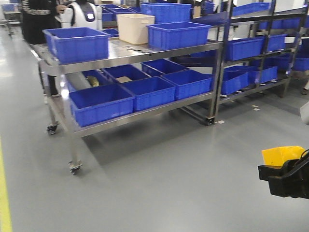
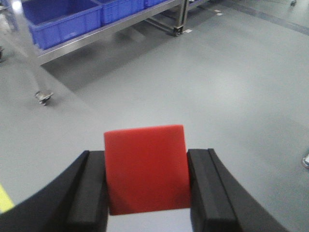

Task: Pick red and yellow blocks into blue bin
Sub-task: 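Drive past the shelves to the large blue bin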

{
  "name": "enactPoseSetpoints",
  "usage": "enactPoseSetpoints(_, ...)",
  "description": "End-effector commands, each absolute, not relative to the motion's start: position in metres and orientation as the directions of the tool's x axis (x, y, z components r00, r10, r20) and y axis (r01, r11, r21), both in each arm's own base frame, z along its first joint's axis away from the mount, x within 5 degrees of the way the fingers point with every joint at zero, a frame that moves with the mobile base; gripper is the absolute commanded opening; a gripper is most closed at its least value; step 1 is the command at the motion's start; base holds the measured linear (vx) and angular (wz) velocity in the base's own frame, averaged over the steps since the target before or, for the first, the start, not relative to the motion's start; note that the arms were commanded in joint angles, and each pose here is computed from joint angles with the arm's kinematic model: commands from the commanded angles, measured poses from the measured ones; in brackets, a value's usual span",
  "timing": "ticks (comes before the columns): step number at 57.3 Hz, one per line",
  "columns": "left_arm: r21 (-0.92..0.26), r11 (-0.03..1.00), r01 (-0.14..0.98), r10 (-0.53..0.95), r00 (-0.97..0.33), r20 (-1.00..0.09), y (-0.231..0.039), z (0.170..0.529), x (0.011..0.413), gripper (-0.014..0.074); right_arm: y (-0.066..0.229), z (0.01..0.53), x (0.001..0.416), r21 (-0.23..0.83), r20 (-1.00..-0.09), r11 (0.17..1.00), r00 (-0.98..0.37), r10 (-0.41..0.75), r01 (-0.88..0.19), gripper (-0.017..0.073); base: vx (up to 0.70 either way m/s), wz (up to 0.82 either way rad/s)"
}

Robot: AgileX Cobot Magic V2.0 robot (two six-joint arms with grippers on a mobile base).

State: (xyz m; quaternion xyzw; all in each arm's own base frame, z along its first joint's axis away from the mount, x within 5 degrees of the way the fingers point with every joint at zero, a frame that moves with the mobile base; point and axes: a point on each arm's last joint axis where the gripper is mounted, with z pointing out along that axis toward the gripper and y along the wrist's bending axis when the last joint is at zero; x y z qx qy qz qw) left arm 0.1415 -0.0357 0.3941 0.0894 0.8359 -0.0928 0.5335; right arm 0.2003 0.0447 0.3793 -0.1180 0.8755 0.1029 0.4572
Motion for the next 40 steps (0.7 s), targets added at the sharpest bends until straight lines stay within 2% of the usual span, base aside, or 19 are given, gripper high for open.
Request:
enactPoseSetpoints(1, -0.072, 0.965, 0.25, 0.012, -0.319, -0.948, -0.0362, 0.4095, 0.1424, 0.0002, 0.0435, 0.3978, 0.1987, 0.058, -0.886, 0.954, -0.456, -0.087, -0.294, -0.001, 0.46, -0.35)
enactPoseSetpoints(40, -0.072, 0.965, 0.25, 0.013, -0.321, -0.947, -0.0362, 0.4093, 0.1423, 0.0002, 0.0436, 0.3978, 0.1987, 0.059, -0.886, 0.954, -0.456, -0.086, -0.295, -0.001, 0.5, -0.25)
